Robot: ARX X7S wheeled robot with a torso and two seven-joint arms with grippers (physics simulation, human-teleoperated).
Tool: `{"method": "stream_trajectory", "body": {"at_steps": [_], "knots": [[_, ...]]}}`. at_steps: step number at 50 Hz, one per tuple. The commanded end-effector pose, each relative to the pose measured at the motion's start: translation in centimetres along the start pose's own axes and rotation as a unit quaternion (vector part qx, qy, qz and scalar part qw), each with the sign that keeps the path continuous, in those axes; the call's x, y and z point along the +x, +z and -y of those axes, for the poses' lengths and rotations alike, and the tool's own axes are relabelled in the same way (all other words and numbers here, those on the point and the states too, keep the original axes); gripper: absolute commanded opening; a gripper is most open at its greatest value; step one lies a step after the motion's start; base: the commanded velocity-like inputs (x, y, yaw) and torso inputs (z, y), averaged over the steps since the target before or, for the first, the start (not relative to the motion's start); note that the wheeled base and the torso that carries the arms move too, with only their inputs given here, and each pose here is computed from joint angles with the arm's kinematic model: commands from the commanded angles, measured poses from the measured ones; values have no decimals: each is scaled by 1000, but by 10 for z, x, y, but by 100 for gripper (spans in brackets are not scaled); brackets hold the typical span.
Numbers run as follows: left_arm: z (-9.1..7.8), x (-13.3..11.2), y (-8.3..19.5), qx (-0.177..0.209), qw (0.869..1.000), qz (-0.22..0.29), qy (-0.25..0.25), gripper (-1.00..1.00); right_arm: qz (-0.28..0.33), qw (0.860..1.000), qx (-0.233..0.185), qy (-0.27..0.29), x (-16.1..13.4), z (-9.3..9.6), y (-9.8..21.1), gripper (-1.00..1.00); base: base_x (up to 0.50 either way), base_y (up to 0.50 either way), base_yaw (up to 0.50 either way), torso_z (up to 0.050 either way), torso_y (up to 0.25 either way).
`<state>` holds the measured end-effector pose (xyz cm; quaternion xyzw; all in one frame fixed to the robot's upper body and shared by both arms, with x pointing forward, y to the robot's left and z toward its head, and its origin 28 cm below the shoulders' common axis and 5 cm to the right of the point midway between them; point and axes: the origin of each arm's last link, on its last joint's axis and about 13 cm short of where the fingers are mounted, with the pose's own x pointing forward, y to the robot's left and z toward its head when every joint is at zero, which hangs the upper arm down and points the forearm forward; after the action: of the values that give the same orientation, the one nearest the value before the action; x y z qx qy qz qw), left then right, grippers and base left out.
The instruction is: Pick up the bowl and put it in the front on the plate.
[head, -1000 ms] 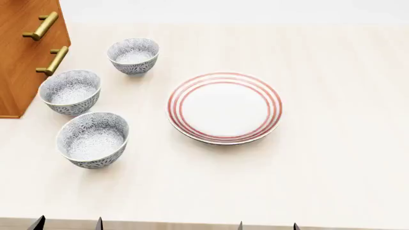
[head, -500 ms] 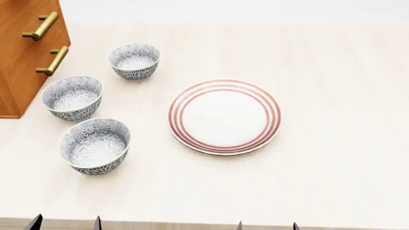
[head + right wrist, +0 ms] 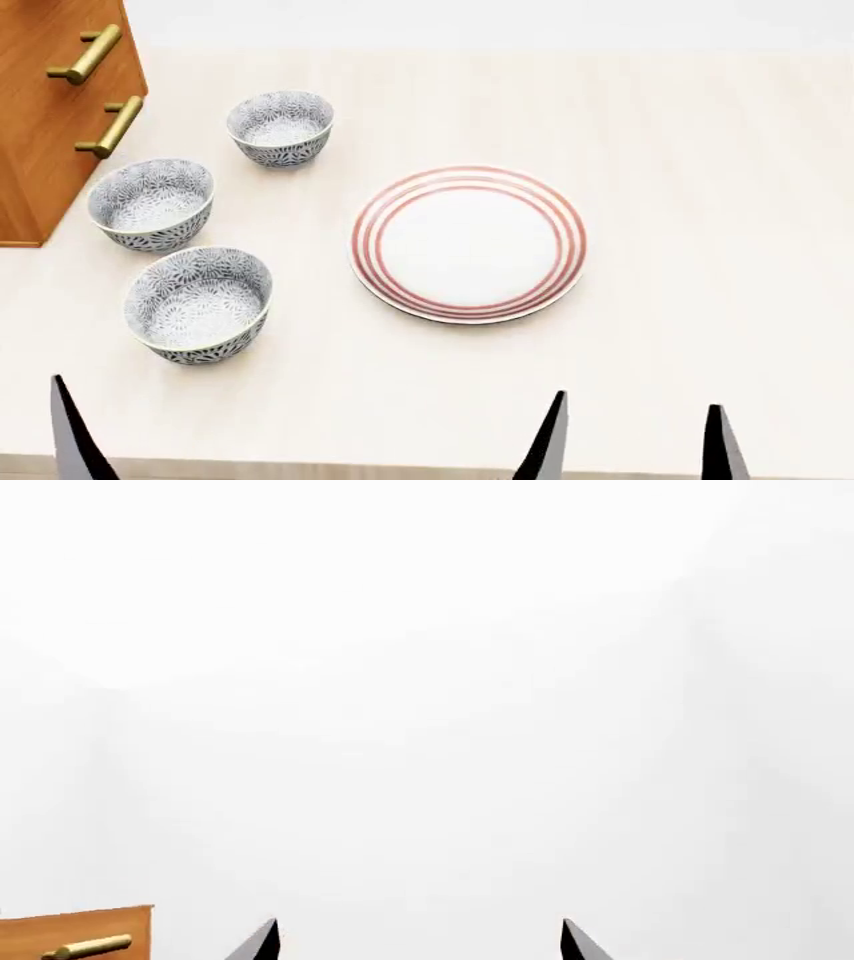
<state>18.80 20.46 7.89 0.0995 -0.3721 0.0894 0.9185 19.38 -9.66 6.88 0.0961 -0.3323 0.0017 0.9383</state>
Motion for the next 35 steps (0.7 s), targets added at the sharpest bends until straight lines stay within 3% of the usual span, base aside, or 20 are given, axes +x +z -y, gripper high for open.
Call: {"method": "stream_trajectory", "body": {"at_steps": [1, 35], "knots": [[-1, 3, 14, 16, 997, 75, 13, 100, 78, 997, 18, 5, 2, -1, 13, 100, 0, 0, 0, 0, 0], [0, 1, 13, 16, 997, 71, 14, 100, 86, 996, 18, 24, -1, -2, 14, 100, 477, -8, 0, 0, 0]]}}
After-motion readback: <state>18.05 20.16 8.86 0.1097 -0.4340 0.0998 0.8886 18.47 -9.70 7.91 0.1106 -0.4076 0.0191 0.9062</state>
